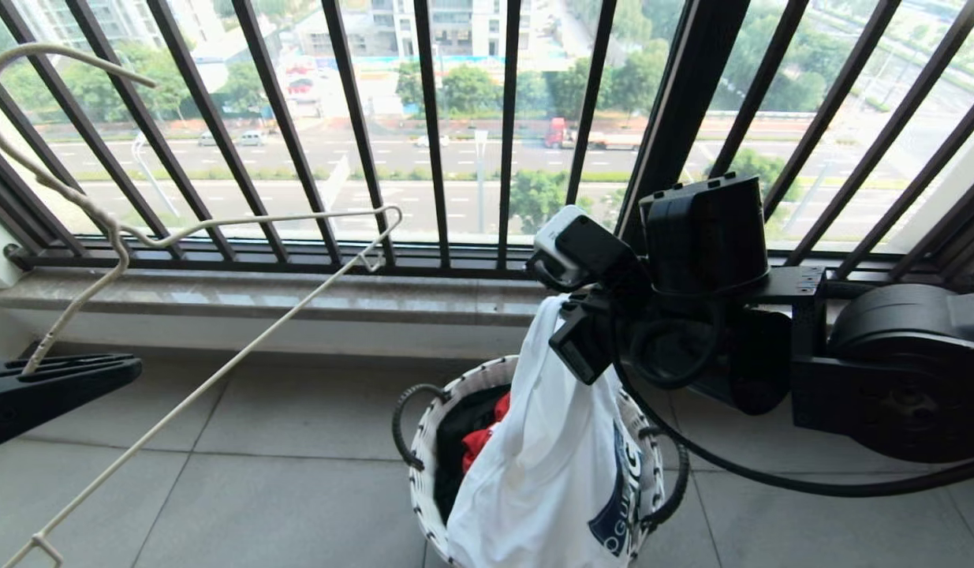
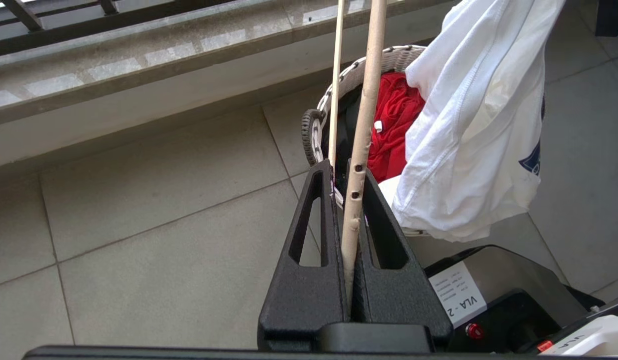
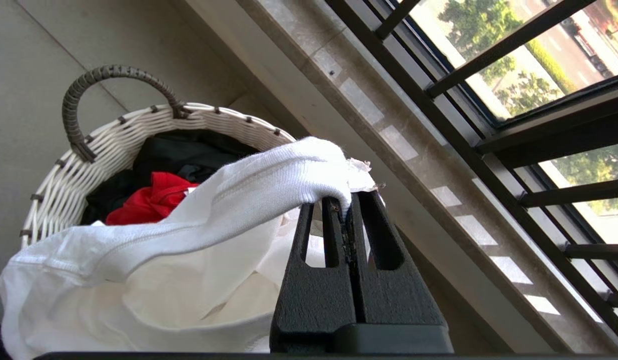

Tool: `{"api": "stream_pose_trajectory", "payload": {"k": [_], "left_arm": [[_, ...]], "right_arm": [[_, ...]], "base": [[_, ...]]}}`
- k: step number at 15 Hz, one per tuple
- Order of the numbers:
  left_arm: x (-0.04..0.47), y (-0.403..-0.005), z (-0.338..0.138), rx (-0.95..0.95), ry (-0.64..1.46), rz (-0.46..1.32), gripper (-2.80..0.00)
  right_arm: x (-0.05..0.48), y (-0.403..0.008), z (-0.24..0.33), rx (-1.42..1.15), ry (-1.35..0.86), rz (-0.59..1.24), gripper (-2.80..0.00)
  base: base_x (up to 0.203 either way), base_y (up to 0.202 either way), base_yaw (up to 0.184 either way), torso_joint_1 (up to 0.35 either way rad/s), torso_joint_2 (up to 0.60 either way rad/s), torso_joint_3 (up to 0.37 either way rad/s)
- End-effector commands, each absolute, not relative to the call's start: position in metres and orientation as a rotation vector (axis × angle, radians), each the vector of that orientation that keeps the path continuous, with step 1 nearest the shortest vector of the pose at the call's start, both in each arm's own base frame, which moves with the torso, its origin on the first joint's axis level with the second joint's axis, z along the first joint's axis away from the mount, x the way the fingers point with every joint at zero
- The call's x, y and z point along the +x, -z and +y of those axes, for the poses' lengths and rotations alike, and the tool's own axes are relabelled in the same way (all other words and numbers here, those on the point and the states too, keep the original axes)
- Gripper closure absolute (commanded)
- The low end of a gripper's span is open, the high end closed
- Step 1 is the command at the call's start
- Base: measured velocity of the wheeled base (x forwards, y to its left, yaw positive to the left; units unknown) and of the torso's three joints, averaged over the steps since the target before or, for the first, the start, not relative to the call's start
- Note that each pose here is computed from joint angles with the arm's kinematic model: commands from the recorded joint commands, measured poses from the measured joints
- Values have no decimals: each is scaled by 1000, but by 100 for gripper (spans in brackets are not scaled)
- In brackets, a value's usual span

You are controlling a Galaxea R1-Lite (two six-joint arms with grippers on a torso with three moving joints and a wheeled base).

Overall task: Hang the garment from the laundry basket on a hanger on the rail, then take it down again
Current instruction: Pick up clothes from the basket

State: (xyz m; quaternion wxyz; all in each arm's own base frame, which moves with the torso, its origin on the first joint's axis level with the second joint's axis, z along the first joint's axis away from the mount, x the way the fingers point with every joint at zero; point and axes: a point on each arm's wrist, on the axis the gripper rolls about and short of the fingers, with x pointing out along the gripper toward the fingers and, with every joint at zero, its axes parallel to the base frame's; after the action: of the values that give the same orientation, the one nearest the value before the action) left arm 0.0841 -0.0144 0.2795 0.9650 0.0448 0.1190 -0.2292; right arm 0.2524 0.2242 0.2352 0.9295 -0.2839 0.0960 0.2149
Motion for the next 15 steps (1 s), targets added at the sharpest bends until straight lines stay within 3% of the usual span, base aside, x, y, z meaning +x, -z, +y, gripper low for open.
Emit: {"api": "stream_pose_trajectory", "payload": {"k": [1,15], "left_arm": [[83,-280,-14,92,467,238,0],[78,-278,-14,100,467,227,0]], "right_arm": [[253,-234,225,-585,-439,197,0],[252,-231,231,-590,-455,201,0]], "base": [[0,0,0,2,2,191],[0,0,0,0,0,204]]}}
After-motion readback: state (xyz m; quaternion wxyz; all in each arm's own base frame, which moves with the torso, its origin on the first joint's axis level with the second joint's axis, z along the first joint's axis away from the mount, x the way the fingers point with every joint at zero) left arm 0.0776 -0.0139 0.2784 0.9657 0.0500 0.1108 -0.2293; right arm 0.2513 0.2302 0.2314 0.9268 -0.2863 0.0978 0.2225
